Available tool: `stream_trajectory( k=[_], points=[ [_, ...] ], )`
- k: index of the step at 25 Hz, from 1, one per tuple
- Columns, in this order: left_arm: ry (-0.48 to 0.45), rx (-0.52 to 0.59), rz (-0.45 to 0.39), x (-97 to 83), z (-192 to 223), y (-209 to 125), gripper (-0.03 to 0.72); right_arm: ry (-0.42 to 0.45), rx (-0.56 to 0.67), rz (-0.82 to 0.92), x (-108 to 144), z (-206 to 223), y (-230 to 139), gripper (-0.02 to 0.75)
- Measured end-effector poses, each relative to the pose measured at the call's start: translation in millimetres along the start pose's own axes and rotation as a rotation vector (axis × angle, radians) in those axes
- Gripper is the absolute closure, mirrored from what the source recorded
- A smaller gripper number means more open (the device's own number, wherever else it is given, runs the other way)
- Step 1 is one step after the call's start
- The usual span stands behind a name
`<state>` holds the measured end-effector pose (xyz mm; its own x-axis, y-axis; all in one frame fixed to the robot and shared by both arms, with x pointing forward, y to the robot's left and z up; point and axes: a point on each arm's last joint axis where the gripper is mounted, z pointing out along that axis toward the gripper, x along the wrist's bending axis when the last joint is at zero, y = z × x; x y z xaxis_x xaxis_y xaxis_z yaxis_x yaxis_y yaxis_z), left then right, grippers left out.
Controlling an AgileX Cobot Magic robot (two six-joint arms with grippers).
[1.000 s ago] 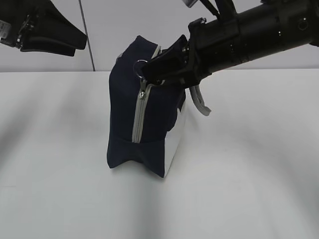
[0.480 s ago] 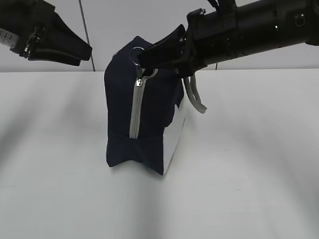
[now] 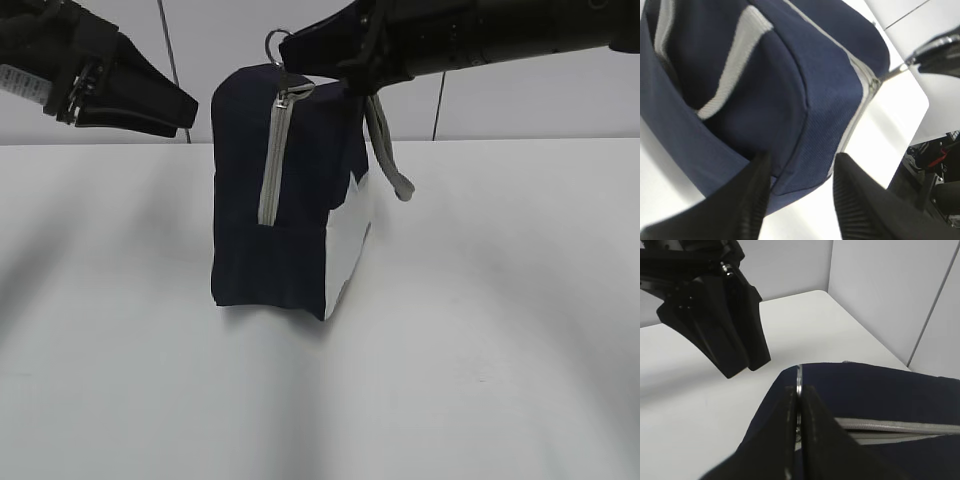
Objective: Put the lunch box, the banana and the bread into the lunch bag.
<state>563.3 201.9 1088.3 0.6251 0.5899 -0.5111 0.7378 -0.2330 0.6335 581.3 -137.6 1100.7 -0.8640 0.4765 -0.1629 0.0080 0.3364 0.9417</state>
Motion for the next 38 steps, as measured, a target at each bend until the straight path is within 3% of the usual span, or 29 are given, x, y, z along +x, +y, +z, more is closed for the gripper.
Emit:
stream_trajectory(
  k=[7, 14, 22, 35, 38],
  points=[
    [-0.015, 0.006, 0.027, 1.1, 4.2, -0.5, 0.375, 0.020, 0.004, 0.007, -0.6, 4.5, -4.0, 0.754],
    [-0.032, 0.028, 0.119, -3.4, 26.6, -0.6, 0.333, 0.022, 0.004, 0.007, -0.4, 4.5, -4.0, 0.754],
    [-0.031, 0.052, 0.101, 9.9, 40.7, -4.2, 0.343, 0.027, 0.005, 0.010, 0.0, 4.5, -4.1, 0.754],
    [-0.057, 0.042, 0.101, 5.2, 45.5, -3.1, 0.557, 0.031, 0.006, 0.015, 0.4, 4.5, -4.1, 0.754],
    [-0.060, 0.047, 0.107, 3.2, 47.3, -3.3, 0.648, 0.031, 0.006, 0.019, 0.4, 4.5, -4.1, 0.754]
  ],
)
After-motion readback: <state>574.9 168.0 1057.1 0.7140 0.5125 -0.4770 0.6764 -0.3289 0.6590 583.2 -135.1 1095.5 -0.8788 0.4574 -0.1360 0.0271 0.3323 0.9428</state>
